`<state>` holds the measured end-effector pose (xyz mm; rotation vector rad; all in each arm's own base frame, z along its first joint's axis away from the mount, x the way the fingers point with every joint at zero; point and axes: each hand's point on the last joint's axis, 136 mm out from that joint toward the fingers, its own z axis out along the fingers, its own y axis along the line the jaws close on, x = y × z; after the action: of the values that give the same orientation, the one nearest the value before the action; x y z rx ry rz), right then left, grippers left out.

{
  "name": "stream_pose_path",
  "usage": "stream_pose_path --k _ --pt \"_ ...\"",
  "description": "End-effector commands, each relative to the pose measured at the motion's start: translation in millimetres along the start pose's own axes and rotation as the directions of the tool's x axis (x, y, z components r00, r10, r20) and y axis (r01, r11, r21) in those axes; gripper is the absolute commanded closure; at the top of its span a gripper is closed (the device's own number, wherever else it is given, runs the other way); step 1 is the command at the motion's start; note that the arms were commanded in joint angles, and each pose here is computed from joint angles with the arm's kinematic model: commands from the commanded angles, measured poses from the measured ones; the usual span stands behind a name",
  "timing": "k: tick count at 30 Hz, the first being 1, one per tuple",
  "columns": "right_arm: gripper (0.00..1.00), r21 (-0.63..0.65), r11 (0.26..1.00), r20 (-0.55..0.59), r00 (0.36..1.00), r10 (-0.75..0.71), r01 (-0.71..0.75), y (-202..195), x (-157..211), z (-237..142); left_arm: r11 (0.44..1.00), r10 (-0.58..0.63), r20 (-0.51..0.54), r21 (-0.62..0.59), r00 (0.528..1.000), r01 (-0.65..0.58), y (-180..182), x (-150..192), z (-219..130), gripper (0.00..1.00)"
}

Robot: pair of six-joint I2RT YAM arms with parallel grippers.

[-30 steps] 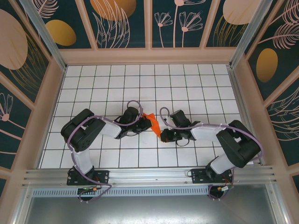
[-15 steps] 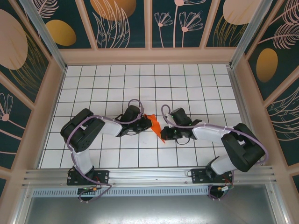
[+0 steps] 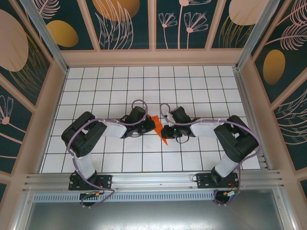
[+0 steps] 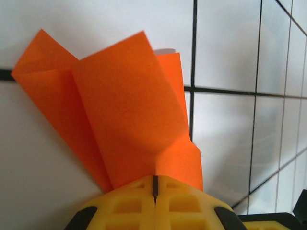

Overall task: Fold a paper plane with a square sheet of paper (pick it up from the middle)
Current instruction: Fold the wing for the fifth time at the center of the table.

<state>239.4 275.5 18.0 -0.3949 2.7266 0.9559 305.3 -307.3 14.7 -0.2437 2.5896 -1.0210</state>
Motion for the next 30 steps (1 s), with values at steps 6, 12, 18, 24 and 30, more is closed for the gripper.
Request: stream_pose_path --k 6,12,18,24,30 --pt "0.95 0.029 0.998 0.022 0.999 -0.048 0.047 -10.0 -27.9 17.2 0.994 0.105 0.161 -0.026 0.981 -0.102 -3.6 -36.8 -29.3 1.00" --pt "0.95 0.005 0.998 0.021 0.998 -0.065 0.065 -6.2 -32.2 19.6 0.987 0.105 0.139 0.104 0.985 -0.119 -24.5 -30.9 -26.2 0.97" --pt "0.95 -0.009 0.998 0.019 0.998 -0.067 0.067 -6.2 -28.3 20.8 0.986 0.100 0.063 0.124 0.993 -0.107 -23.1 -19.6 -3.5 0.96" --pt "0.95 -0.033 0.995 0.025 0.996 -0.091 0.091 0.3 -29.9 17.9 0.996 0.078 0.024 0.030 0.997 -0.079 -0.7 -13.8 12.4 1.00" --pt "0.95 -0.147 0.976 0.067 0.986 -0.152 0.161 26.4 -38.3 -1.1 0.994 0.069 0.006 -0.085 0.998 -0.068 28.0 -6.8 14.2 1.00"
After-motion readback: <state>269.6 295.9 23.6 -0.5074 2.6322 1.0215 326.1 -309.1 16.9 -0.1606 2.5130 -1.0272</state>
